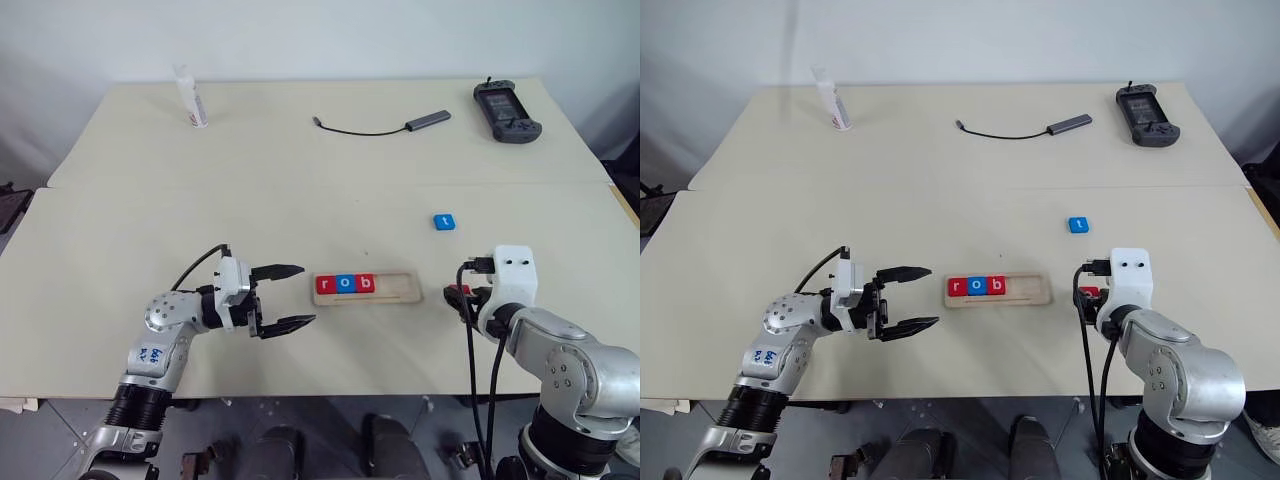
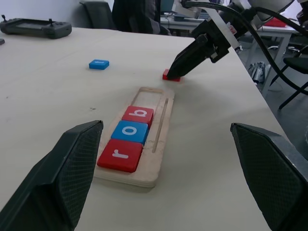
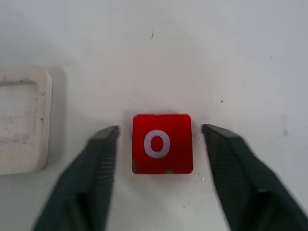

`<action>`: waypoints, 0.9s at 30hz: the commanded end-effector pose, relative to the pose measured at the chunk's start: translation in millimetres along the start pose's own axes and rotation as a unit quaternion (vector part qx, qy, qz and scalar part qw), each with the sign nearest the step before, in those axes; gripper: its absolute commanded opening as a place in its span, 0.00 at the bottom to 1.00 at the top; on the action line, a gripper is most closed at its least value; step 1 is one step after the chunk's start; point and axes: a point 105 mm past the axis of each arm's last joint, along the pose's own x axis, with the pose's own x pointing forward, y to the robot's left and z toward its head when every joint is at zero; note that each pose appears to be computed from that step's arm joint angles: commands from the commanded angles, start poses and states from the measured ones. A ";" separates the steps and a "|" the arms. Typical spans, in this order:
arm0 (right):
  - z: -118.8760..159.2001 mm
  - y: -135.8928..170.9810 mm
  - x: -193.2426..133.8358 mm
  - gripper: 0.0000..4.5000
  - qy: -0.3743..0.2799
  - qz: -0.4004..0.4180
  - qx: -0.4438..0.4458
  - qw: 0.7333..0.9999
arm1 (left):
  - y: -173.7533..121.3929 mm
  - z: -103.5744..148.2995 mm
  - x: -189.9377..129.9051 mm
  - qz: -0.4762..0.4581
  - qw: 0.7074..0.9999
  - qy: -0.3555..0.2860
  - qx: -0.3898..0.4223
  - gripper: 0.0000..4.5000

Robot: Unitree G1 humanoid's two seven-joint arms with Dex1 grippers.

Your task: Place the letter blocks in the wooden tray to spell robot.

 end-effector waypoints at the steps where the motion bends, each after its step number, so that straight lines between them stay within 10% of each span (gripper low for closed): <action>1: 18.3 -3.0 -10.5 0.92 -0.025 0.032 -0.053 0.998 | 2.1 6.5 -1.4 -0.003 1.000 -0.004 0.020 1.00; 11: 36.7 -24.3 -14.9 1.00 -0.016 0.285 -0.360 0.888 | -4.3 9.0 -6.4 -0.003 1.000 -0.009 0.020 1.00; 21: 25.9 -41.5 22.7 1.00 0.046 0.370 -0.461 0.805 | -17.3 12.8 -11.5 -0.003 1.000 -0.001 0.027 1.00; 27: 23.0 -31.0 27.5 0.64 0.058 0.393 -0.473 0.786 | -18.5 13.9 -14.3 0.019 0.999 0.000 0.033 1.00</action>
